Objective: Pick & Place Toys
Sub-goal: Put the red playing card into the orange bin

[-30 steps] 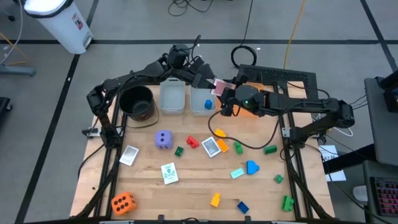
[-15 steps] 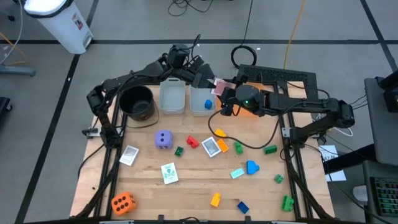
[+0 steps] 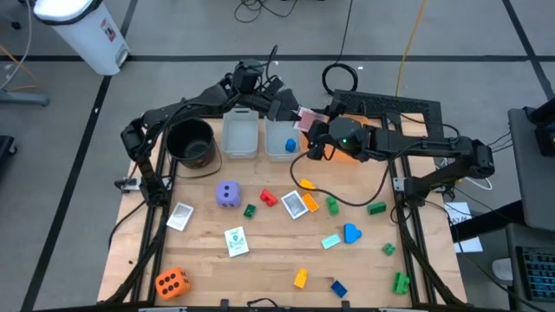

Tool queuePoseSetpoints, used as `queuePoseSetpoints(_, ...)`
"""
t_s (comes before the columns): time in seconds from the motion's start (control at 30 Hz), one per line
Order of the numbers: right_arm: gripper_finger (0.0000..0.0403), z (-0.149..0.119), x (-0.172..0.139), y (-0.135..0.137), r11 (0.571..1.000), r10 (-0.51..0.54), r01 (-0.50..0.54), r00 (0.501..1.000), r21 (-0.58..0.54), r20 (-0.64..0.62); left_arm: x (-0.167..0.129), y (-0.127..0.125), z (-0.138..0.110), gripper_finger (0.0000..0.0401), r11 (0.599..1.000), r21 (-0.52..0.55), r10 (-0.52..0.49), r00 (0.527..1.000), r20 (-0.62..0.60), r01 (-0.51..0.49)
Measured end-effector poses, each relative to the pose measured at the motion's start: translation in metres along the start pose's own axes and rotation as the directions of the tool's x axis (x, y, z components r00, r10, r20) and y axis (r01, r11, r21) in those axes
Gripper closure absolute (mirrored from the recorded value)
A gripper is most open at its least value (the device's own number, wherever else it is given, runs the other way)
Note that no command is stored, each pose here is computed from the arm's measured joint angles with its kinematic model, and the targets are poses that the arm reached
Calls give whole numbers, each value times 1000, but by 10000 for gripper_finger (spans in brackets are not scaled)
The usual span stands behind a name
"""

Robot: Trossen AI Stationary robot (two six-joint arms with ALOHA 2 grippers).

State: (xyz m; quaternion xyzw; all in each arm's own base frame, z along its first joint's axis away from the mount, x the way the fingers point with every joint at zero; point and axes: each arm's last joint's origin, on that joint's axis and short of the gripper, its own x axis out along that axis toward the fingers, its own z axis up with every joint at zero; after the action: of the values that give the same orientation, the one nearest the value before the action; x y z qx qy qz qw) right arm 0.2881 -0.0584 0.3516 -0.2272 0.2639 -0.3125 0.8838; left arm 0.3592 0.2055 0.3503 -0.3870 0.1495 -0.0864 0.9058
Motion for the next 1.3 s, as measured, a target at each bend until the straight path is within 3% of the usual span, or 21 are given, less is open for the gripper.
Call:
queuePoseSetpoints(0.27,94,0,2,-4,999,-30,30,1000,14,-1,-8,1,10,194,1000,12,-20,998,62,20)
queuePoseSetpoints(0.5,93,-5,2,-25,993,-81,82,997,85,-13,-30,16,20,177,999,-7,-37,997,65,38)
queuePoseSetpoints(0.87,93,-37,15,-57,981,55,-29,989,190,-136,-54,30,30,176,999,-35,-36,995,91,40)
queuePoseSetpoints(1.1,93,-64,27,-82,956,140,-71,964,286,-226,-54,28,32,176,999,-15,-46,994,101,48)
queuePoseSetpoints(1.3,92,-83,36,-93,949,206,-119,935,291,-289,-54,28,32,176,999,-12,-47,994,102,48)
